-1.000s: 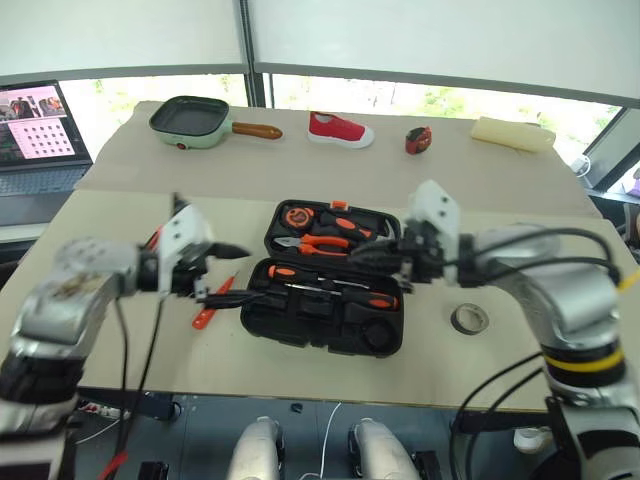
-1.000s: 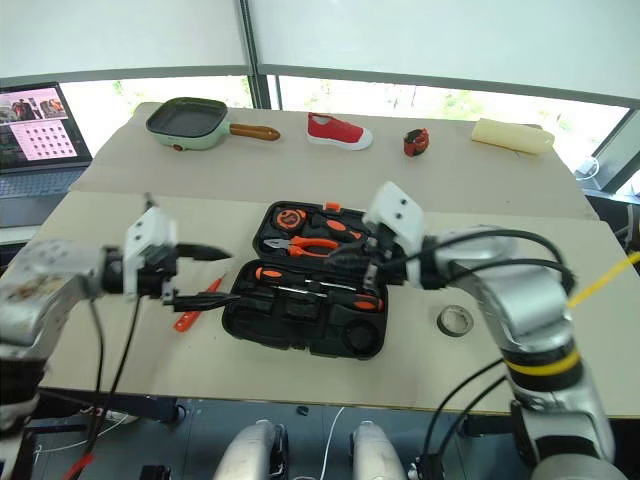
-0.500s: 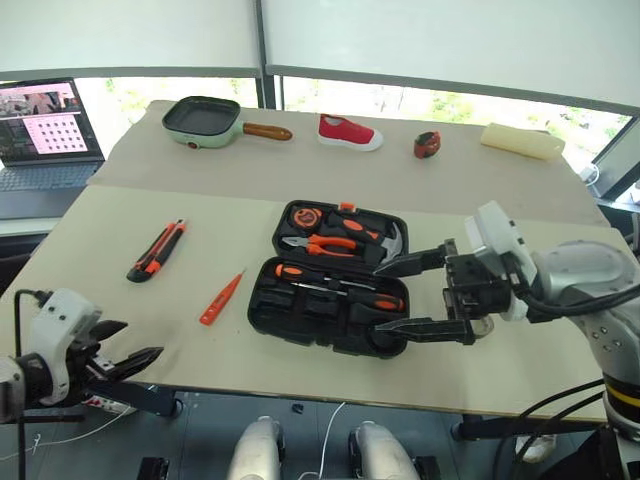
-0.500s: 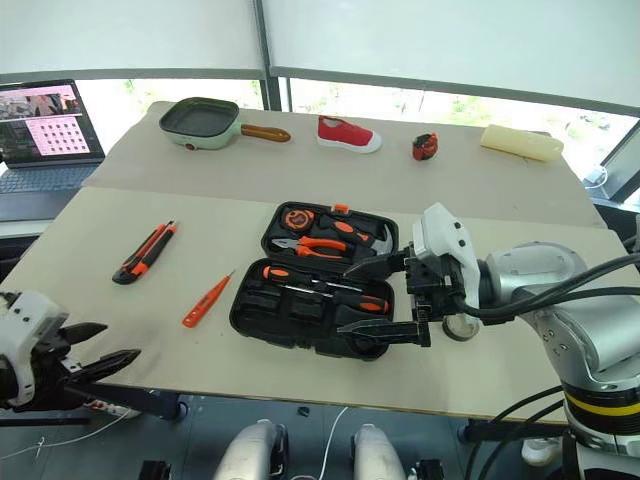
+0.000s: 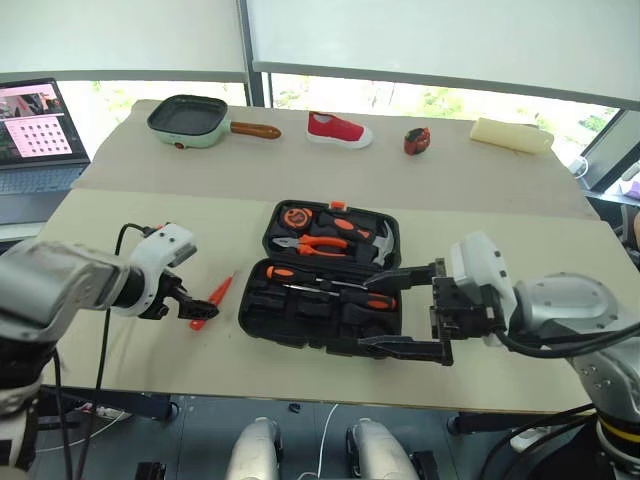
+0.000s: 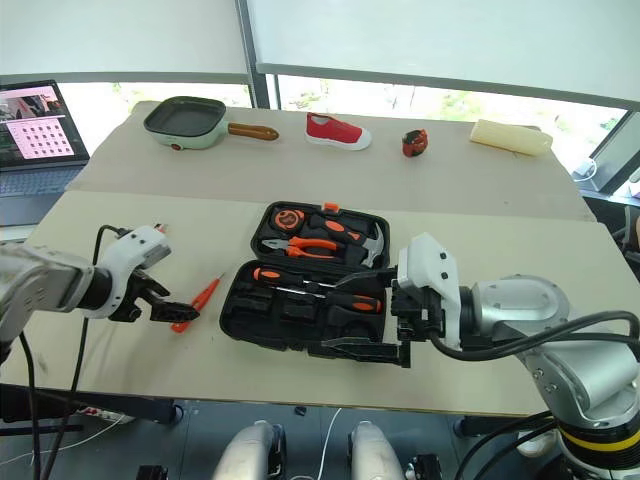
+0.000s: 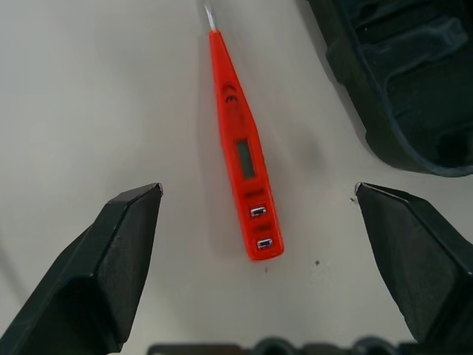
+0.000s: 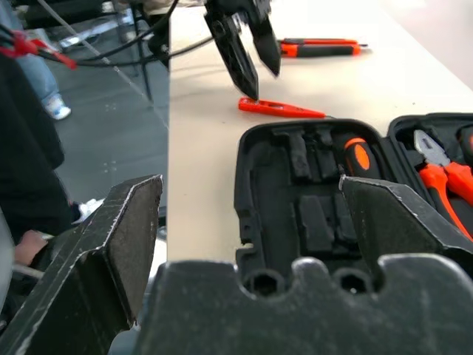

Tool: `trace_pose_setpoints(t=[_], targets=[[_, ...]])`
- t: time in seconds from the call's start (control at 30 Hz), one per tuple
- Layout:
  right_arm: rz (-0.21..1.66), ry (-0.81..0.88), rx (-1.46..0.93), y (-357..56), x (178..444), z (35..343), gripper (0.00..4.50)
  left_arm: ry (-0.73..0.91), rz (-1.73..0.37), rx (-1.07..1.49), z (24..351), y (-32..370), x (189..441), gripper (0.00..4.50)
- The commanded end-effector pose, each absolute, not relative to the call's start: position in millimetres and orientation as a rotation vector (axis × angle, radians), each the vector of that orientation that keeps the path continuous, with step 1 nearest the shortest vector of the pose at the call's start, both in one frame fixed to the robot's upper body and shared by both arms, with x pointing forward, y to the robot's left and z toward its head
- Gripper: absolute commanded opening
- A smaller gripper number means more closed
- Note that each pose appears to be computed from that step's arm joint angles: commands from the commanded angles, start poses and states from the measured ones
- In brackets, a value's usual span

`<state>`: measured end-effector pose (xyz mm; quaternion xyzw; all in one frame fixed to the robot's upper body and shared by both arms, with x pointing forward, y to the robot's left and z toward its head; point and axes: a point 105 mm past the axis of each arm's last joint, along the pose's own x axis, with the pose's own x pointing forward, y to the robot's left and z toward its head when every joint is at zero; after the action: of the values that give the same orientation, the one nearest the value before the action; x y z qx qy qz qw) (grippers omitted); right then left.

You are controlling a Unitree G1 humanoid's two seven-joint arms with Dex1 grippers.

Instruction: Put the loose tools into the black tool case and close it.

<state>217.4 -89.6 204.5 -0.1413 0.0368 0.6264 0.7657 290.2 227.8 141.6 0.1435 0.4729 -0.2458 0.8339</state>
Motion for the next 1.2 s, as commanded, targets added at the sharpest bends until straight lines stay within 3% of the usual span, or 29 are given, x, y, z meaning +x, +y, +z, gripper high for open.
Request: trace_pose_setpoints(t=[0.03,0.17,0.27,0.6,0.77,0.93,1.03,1.2], targets=[[1.346,0.010,-0.317,-84.8,211.7,214.1,4.45,1.019,-0.513,0.332,138.8,227.5,303.5,4.50],[1.328,-0.005,-0.311,-81.4,208.9,215.3,4.45,1.048,-0.558,0.371,126.9,222.8,312.4,4.50],[1.321,-0.017,-0.301,-79.5,207.3,217.8,4.50,1.085,-0.587,0.373,116.9,220.4,311.4,3.84],[1.305,-0.009,-0.291,-84.6,201.6,221.9,4.50,1.104,-0.569,0.392,101.8,233.8,311.5,0.43],[1.290,0.025,-0.301,-91.6,200.8,218.2,4.50,1.011,-0.529,0.401,119.7,252.0,322.1,0.42],[1.263,0.139,-0.305,-106.8,201.3,202.5,4.50,0.670,-0.781,0.571,170.5,229.1,339.8,0.42],[1.264,0.177,-0.301,-111.7,199.5,197.6,4.50,0.469,-1.032,0.714,194.2,196.0,336.0,0.42],[1.241,0.172,-0.313,-113.6,203.3,197.3,4.50,0.358,-1.296,0.861,198.0,156.2,330.6,0.42]])
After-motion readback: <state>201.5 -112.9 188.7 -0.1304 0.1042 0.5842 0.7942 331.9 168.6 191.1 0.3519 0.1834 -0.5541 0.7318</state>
